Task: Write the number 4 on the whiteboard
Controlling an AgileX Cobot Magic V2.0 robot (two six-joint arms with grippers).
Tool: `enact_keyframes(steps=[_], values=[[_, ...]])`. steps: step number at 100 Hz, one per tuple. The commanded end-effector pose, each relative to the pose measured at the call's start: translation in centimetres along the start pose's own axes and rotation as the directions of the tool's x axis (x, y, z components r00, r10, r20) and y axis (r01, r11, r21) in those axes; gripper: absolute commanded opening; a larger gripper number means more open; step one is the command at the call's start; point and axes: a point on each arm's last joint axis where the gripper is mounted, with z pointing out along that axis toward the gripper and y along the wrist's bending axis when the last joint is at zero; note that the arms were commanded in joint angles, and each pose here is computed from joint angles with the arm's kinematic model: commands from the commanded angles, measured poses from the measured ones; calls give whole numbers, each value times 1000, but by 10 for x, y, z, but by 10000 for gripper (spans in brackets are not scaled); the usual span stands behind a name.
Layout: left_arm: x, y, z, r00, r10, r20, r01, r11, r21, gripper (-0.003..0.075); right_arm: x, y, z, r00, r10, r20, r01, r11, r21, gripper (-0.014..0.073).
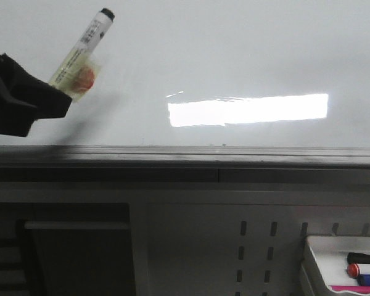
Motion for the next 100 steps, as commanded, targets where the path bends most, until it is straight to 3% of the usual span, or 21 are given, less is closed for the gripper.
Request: enact_keyframes(steps=[1, 9, 17, 33, 39, 100], values=[[-22, -3, -12, 975, 172, 143, -176, 984, 14, -20, -29, 7, 4, 993, -40, 114, 45, 998, -42, -64], [-26, -6, -18, 933, 316, 175, -324, 946, 21, -20, -38, 16, 14, 991, -65, 113, 76, 993, -95, -60], [-28, -9, -21, 898, 384, 213, -399, 917, 26, -20, -46, 25, 22, 989, -79, 123, 96, 986, -137, -7], [-27, -26, -27, 774, 520, 362, -580, 811, 75, -20, -58, 35, 37, 987, -90, 129, 112, 978, -175, 312], [-26, -29, -27, 754, 531, 387, -604, 792, 88, -20, -61, 39, 44, 990, -99, 99, 116, 974, -192, 401], [-27, -31, -29, 742, 523, 419, -609, 788, 94, -20, -91, 63, 91, 990, -129, 59, 140, 958, -249, 388]])
